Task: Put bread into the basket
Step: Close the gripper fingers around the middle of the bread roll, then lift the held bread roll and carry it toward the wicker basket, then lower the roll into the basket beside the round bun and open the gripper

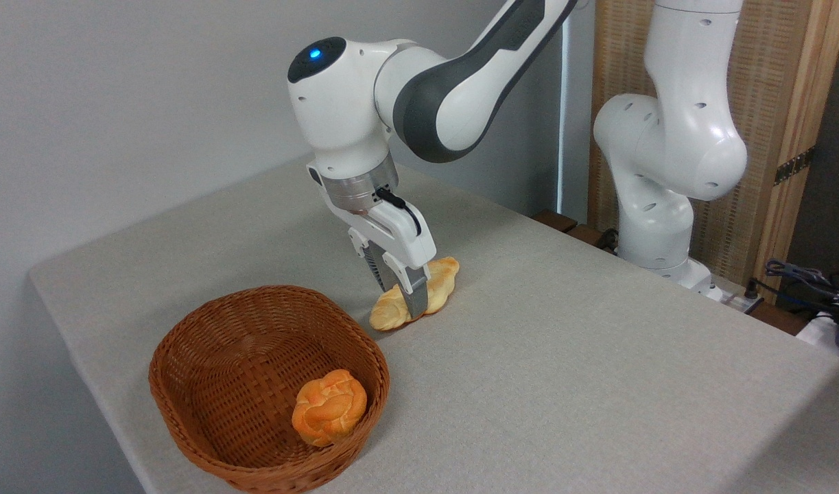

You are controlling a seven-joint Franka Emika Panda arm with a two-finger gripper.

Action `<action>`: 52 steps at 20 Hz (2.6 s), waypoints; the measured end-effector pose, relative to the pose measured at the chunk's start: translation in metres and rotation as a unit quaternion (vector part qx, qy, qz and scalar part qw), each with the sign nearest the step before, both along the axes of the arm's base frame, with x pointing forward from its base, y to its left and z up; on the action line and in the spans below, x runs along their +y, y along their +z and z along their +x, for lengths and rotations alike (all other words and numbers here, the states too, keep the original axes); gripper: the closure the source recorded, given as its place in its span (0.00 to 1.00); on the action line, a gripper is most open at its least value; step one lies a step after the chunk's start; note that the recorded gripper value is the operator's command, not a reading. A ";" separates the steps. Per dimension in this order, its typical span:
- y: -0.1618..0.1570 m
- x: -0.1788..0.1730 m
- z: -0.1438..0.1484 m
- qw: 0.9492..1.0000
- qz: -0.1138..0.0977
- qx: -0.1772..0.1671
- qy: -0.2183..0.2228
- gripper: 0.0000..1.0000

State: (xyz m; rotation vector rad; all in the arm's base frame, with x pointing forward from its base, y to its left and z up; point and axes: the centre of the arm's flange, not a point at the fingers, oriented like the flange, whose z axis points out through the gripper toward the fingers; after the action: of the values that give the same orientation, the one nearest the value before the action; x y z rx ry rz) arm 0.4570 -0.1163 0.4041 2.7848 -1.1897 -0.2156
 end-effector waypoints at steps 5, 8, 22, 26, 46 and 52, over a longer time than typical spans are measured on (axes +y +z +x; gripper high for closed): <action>0.005 0.000 0.000 1.000 0.000 0.000 -0.001 0.55; 0.025 -0.002 -0.002 1.000 0.000 0.004 -0.005 0.52; 0.143 -0.026 0.045 0.977 -0.068 -0.201 0.006 0.51; 0.141 -0.012 0.065 0.966 -0.085 -0.243 0.035 0.40; 0.066 0.014 0.119 0.961 -0.071 -0.255 0.075 0.00; 0.078 0.013 0.124 0.958 -0.074 -0.267 0.075 0.00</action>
State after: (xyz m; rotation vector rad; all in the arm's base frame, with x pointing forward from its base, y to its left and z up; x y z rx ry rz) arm 0.5811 -0.1029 0.4819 2.8613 -1.0110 0.6499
